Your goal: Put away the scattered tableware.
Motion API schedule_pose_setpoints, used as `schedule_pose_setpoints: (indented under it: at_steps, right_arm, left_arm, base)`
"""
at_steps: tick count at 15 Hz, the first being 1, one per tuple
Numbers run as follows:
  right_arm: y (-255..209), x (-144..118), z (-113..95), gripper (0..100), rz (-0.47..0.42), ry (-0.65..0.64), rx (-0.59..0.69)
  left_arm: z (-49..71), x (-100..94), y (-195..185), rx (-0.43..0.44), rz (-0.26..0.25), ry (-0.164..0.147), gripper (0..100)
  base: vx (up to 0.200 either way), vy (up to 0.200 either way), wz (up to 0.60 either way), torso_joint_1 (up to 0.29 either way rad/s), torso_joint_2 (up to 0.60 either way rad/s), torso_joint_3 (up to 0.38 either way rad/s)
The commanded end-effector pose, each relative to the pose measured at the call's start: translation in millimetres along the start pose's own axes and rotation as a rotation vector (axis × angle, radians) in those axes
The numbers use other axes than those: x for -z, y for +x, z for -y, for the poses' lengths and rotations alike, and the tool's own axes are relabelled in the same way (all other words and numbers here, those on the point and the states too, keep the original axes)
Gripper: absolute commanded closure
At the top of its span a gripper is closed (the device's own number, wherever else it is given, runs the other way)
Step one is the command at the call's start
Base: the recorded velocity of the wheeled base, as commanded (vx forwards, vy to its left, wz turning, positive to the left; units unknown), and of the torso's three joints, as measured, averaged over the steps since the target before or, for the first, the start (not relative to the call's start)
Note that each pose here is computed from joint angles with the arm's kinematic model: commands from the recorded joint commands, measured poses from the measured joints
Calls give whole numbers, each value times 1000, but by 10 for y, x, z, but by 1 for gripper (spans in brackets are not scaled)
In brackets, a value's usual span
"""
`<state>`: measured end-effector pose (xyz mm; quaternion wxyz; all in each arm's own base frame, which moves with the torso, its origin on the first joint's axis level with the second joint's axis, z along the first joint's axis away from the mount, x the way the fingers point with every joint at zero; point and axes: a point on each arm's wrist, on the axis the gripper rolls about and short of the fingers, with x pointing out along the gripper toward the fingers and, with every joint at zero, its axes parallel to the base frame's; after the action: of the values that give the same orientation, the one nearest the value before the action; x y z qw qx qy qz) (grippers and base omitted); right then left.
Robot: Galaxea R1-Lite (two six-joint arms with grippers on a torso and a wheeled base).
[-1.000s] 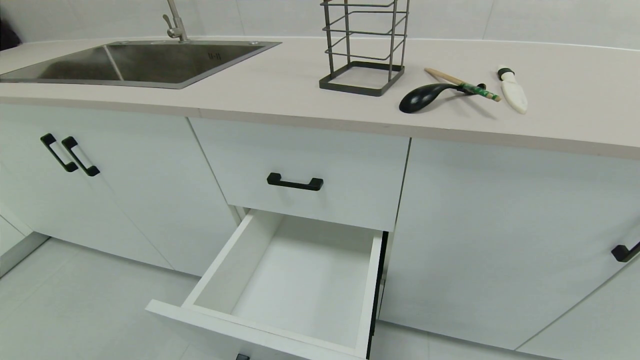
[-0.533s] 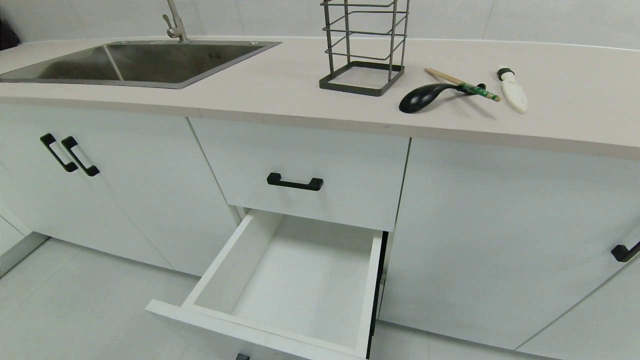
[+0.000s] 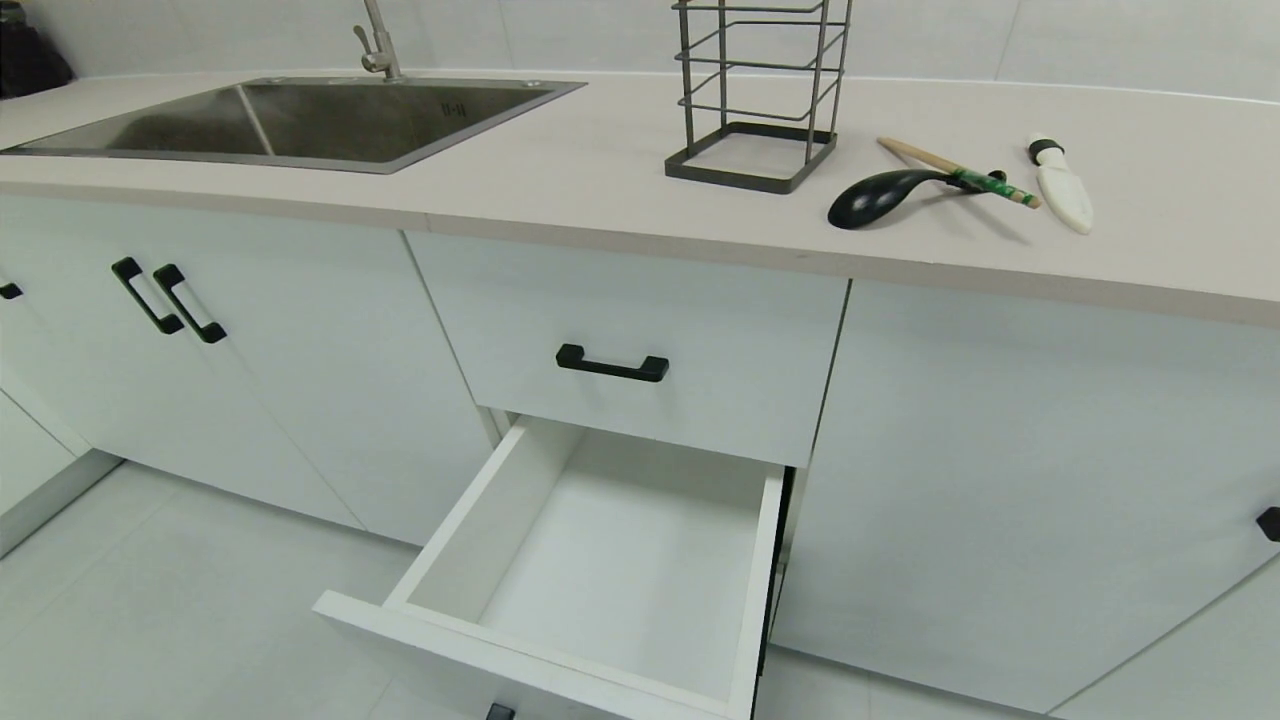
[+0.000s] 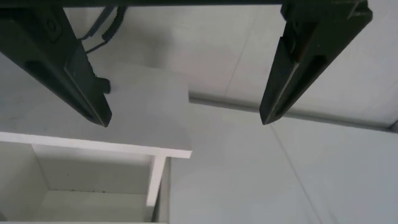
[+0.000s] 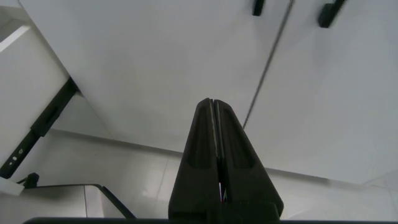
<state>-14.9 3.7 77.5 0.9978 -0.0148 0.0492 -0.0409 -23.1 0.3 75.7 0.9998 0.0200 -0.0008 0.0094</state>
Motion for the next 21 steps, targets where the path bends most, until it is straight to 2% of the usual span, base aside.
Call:
schedule_pose_setpoints:
  at_steps: [1,3,5,9,11,12,13,14,19,20,21]
  right_arm:
    - [1,-1,0,100,-1,0,-1]
    - [1,-1,0,100,-1,0,-1]
    - [1,-1,0,100,-1,0,0]
    - [1,-1,0,100,-1,-3,-1]
    - [1,-1,0,100,-1,-3,-1]
    - [1,-1,0,100,-1,-6,-1]
    - [1,-1,0,100,-1,-8,-1]
    - [1,-2,-1,100,1,-14,-4]
    - [1,-2,0,100,1,-28,-2]
    - [1,-2,0,100,1,-26,-2]
    - [1,-1,0,100,-1,-20,-1]
  left_arm:
    - [-2,0,2,-7,-2,-32,0]
    - [-5,-3,2,-21,1,-81,0]
    - [-5,-2,2,-21,-1,-68,0]
    - [-15,0,1,-67,-3,-49,0]
    - [-13,-1,7,-55,-11,-12,0]
    - [-14,-7,26,-46,-36,-11,0]
    - [-16,-8,26,-39,-34,-17,0]
    - [-15,-2,4,-46,-5,-17,0]
    - [-14,-1,1,-49,-2,-26,0]
    - [-15,-1,1,-53,-1,-46,0]
    - [-14,-1,1,-49,-2,-19,0]
  base:
    - [0,0,0,0,0,0]
    - [100,0,0,-1,4,-1]
    - [200,0,0,5,7,5]
    - [0,0,0,0,0,0]
    - [0,0,0,0,0,0]
    - [0,0,0,0,0,0]
    - [0,0,0,0,0,0]
    - [0,0,0,0,0,0]
    - [0,0,0,0,0,0]
    - [0,0,0,0,0,0]
    - [0,0,0,0,0,0]
